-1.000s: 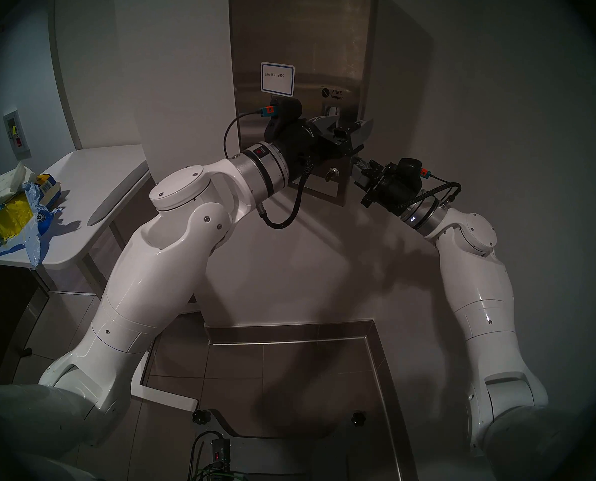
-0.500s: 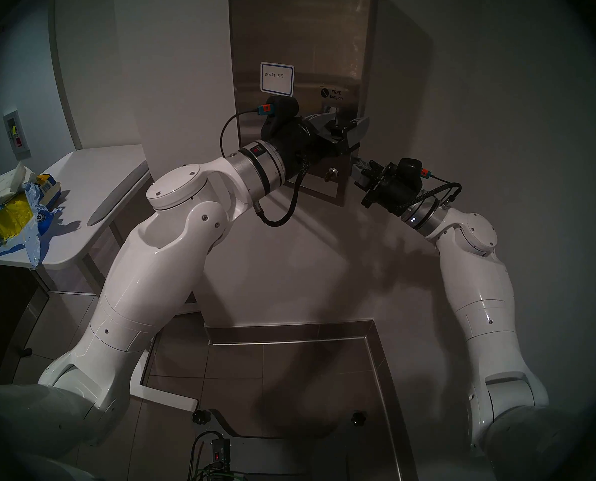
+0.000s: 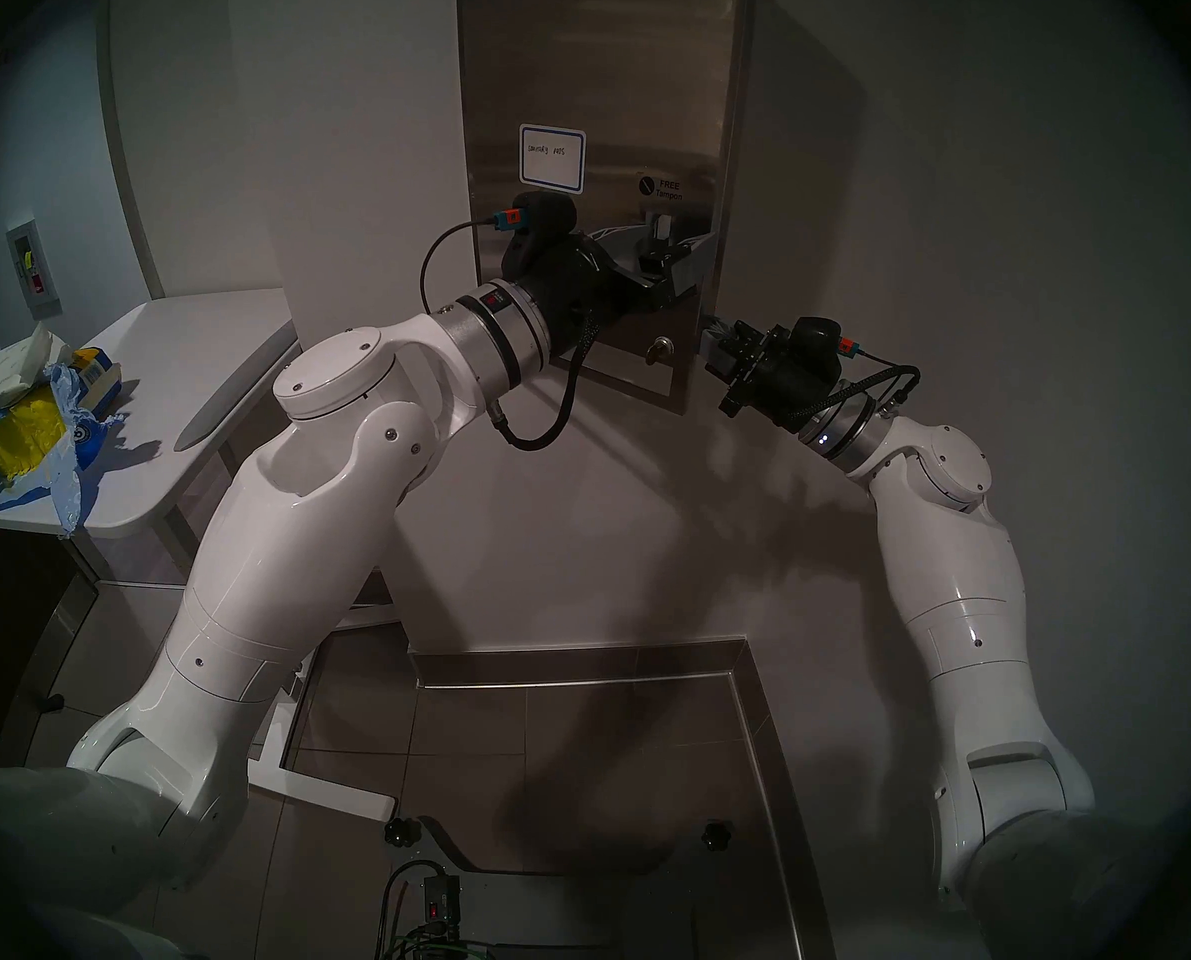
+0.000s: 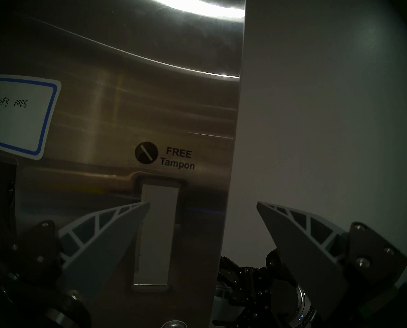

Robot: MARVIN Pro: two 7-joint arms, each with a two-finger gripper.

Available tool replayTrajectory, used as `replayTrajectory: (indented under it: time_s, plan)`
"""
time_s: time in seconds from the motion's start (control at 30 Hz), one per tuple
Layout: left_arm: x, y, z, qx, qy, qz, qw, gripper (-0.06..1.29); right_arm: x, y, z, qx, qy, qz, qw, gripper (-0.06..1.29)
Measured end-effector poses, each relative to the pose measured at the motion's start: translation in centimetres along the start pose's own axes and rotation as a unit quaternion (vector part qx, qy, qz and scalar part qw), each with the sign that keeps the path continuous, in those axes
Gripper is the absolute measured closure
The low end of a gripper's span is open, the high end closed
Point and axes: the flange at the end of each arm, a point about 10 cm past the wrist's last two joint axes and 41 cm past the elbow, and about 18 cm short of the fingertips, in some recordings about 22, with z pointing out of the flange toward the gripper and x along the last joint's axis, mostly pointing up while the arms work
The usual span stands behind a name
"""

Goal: Open the dispenser door, put the pads inside, close the door

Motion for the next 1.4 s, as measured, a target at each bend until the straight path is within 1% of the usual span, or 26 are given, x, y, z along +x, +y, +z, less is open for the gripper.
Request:
replayTrajectory:
  time_s: [0.3, 0.57, 0.97, 1.27, 1.3, 1.33, 1.4]
  plan:
    - [-1.0, 1.3, 0.9, -0.005, -0.008, -0.011, 0.9999, 0.00, 0.0, 0.0, 0.0, -0.002, 0.000, 0.000, 1.0000, 1.27]
    - [-1.8, 1.8, 1.6, 0.009, -0.014, -0.010, 0.9998, 0.00, 0.0, 0.0, 0.0, -0.003, 0.000, 0.000, 1.0000, 1.27]
    - [-1.4, 1.6, 1.5, 0.039, -0.007, 0.009, 0.9992, 0.00, 0.0, 0.0, 0.0, -0.004, 0.000, 0.000, 1.0000, 1.27]
    - [-1.1, 1.5, 1.3, 0.049, -0.002, 0.017, 0.9987, 0.00, 0.0, 0.1, 0.0, -0.005, 0.000, 0.000, 1.0000, 1.27]
    - [-1.1, 1.5, 1.3, 0.049, -0.002, 0.017, 0.9986, 0.03, 0.0, 0.1, 0.0, -0.006, 0.000, 0.000, 1.0000, 1.27]
    - [-1.0, 1.4, 1.2, 0.051, -0.001, 0.018, 0.9985, 0.13, 0.0, 0.1, 0.0, -0.007, 0.000, 0.000, 1.0000, 1.27]
    - [-0.9, 1.0, 1.0, 0.059, 0.000, 0.020, 0.9980, 0.60, 0.0, 0.2, -0.1, -0.010, 0.000, 0.000, 0.9999, 1.27]
